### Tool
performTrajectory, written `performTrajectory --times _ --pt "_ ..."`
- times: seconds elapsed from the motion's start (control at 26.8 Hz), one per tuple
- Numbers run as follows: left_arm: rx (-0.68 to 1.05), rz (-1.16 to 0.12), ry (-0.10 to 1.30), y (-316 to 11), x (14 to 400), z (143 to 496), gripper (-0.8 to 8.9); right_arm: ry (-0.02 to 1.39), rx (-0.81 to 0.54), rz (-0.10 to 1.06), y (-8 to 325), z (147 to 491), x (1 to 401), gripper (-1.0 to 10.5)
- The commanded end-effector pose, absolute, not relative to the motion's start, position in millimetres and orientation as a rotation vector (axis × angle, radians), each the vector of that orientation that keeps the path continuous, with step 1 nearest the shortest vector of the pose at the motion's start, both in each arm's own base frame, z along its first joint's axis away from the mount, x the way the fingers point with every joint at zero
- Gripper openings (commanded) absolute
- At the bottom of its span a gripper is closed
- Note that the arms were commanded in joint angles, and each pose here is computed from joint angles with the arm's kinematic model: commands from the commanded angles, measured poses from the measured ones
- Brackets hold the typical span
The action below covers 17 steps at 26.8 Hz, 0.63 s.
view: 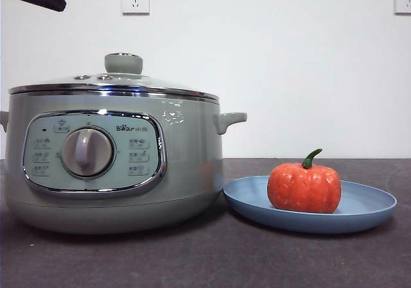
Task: Take the pumpkin out from the steamer,put the pumpkin in the blue plate,close the lid
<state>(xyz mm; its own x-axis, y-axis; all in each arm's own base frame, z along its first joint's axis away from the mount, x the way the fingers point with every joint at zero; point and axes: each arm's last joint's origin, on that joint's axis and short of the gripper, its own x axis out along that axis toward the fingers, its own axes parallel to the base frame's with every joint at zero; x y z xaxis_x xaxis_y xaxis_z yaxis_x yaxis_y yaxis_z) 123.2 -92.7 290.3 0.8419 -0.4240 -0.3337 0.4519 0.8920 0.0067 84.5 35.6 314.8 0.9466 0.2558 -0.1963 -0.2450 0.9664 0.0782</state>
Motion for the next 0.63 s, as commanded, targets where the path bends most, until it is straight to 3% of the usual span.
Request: performTrajectory --times 0.04,0.45,0.63 --pt "0.072 -0.46 0.329 -93 123 291 -0.04 0.217 0.081 0.253 36 313 85 0.0" --pt "0.063 -0.461 0.338 -93 123 290 -0.04 0.263 0.065 0.249 36 309 84 0.0" --pt "0.157 -0.416 0.33 -78 113 291 -0.04 0.268 0.063 0.247 35 308 84 0.0"
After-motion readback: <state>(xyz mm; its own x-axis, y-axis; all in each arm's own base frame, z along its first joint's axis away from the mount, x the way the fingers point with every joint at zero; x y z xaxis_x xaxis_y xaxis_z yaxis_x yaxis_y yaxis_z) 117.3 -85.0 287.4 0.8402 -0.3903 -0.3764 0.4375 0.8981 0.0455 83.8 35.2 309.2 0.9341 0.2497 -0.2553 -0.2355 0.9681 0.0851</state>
